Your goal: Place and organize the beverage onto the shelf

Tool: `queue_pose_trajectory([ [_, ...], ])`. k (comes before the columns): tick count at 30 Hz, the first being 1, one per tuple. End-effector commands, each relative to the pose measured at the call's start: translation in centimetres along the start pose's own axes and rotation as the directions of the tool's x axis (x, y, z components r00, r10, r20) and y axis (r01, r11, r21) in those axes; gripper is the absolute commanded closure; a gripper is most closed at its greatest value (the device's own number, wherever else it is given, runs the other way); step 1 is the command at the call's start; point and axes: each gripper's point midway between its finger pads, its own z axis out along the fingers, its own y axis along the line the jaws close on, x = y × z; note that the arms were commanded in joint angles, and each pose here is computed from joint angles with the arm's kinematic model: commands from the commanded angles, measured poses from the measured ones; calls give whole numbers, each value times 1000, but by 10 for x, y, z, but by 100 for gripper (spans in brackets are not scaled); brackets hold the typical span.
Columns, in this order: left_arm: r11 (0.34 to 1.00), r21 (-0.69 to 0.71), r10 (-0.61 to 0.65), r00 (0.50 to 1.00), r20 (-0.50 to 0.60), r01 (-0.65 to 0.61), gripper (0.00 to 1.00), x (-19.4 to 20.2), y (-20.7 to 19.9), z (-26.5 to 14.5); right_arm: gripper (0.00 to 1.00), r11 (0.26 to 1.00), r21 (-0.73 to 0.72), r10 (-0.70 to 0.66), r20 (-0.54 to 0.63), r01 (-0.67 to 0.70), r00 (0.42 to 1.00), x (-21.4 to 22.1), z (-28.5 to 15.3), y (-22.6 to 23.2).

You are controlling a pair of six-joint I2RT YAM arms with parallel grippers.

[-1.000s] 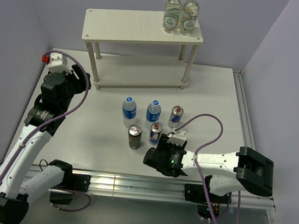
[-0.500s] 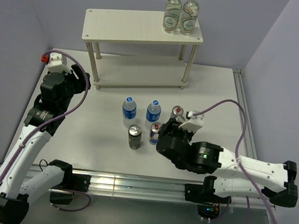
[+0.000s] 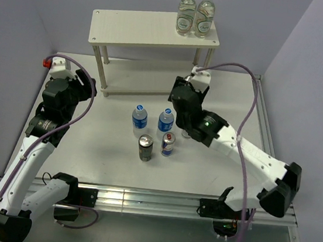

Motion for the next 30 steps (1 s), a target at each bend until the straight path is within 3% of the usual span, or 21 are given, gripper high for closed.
queue_pose_trajectory([
  [1,1000,14,16,1000,21,-16,35,-5,-1,-2,100,997,-29,79,76,-77,994,-43,34,18],
  [9,999,31,20,1000,-2,-20,36,2,-4,1,100,994,99,37,59,-43,998,-14,121,-1],
  [15,999,34,20,1000,-4,-20,36,3,-4,3,100,993,93,72,41,-75,997,2,176,-11],
  [30,999,28,29,999,-19,-28,37,8,-3,6,100,995,81,57,41,-60,998,32,251,-3],
])
